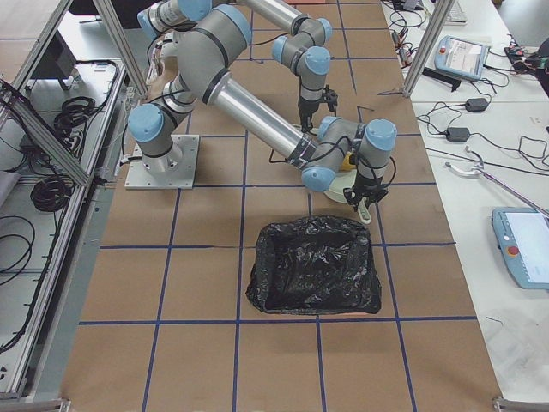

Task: Sweep and dump trash in nearest bin
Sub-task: 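Sweep the potato and bread into the dustpan with the left gripper's brush, then sweep the remaining bread into the dustpan with the brush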

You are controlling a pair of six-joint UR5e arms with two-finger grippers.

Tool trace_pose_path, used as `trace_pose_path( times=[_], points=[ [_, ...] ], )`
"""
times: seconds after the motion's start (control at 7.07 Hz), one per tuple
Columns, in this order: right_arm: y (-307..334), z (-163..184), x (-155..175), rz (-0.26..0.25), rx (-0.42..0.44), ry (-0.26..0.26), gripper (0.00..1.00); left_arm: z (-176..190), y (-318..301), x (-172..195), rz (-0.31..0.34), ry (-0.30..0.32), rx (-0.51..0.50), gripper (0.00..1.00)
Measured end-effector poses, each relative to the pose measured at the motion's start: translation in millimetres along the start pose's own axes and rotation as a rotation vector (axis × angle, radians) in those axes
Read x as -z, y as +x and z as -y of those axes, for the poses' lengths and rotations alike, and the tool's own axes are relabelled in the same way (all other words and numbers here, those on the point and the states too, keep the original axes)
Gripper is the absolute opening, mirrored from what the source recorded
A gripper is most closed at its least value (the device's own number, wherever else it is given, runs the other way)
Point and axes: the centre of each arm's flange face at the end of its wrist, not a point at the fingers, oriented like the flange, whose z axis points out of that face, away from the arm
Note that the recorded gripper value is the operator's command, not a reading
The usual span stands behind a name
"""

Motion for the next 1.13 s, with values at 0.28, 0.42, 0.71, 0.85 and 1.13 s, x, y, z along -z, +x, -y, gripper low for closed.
trace_pose_path(
  times=[0.28, 0.42, 0.71, 0.85, 1.13],
  points=[
    [-0.1, 0.1, -0.2, 0.0, 0.0, 0.0, 0.0, -8.5, 17.3, -7.5, -0.026, -0.005, -0.023, 0.0],
    [-0.1, 0.1, -0.1, 0.0, 0.0, 0.0, 0.0, -11.4, 27.7, -10.7, -0.065, -0.013, -0.035, 0.0],
    [-0.4, 0.4, -0.5, 0.001, 0.0, 0.002, 0.0, -18.4, 50.1, -11.7, -0.169, -0.007, -0.062, 0.0],
    [-0.4, 0.5, -0.5, 0.001, 0.0, 0.002, 0.0, -23.6, 57.6, -11.4, -0.211, -0.023, -0.071, 0.0],
    [-0.4, 0.5, -0.6, 0.001, 0.0, 0.002, 0.0, -32.5, 70.5, -7.7, -0.314, -0.069, -0.09, 0.0]
  ],
)
